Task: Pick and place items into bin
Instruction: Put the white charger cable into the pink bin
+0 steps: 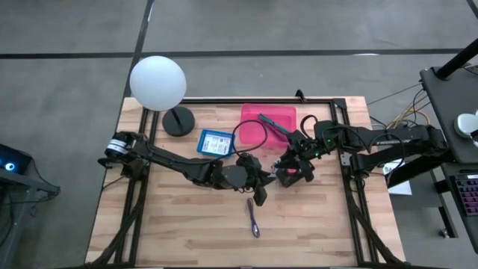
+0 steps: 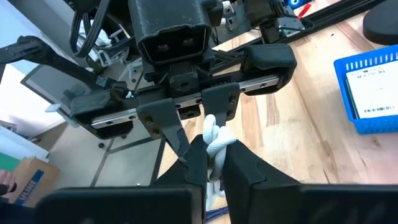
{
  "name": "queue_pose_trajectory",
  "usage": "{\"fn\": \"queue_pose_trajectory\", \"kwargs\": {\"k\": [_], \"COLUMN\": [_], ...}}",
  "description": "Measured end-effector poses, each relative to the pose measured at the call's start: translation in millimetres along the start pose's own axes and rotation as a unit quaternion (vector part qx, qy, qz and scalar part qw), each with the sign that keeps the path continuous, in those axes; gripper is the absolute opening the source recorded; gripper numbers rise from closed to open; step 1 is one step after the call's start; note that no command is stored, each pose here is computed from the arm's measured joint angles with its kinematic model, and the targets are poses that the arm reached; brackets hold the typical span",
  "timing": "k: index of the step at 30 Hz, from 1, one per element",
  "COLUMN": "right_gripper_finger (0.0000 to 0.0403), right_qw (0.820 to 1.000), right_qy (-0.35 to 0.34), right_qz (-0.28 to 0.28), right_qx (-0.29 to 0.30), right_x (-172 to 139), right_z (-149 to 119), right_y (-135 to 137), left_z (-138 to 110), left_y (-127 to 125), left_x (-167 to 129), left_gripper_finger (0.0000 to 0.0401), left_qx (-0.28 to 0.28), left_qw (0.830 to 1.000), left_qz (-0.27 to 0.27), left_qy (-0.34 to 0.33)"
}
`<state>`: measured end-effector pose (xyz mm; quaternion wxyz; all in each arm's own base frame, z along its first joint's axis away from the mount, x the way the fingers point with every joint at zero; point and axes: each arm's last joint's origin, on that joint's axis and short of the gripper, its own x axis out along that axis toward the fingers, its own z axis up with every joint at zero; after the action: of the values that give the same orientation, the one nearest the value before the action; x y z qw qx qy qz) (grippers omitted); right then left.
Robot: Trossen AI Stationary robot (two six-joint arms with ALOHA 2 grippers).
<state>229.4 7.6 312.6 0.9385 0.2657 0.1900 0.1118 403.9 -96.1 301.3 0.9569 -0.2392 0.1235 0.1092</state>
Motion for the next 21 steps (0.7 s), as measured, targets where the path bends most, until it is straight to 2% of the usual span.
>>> {"fn": "queue_pose_trajectory", "kwargs": {"k": [6,11,16,21], "right_gripper_finger": [0.0015,0.0014,0.0013,0.0013], "right_qw": [1.000,0.996,0.988,0.978], "right_qy": [-0.003,0.005,0.030,0.036], "right_qz": [-0.014,-0.079,-0.152,-0.204], "right_qx": [-0.019,-0.028,-0.028,-0.037], "right_x": [-1,-5,-13,-23], "right_z": [1,1,-1,1], "right_y": [-4,-18,-38,-56], "left_z": [0,1,-3,-4], "left_y": [0,2,2,1], "left_x": [0,1,0,0], "left_gripper_finger": [0.0103,0.0155,0.0181,0.0185], "left_qx": [0.001,0.001,0.006,0.006], "left_qw": [1.000,1.000,1.000,0.999], "left_qz": [-0.002,0.003,-0.005,-0.026], "left_qy": [0.002,0.002,0.026,0.043]}}
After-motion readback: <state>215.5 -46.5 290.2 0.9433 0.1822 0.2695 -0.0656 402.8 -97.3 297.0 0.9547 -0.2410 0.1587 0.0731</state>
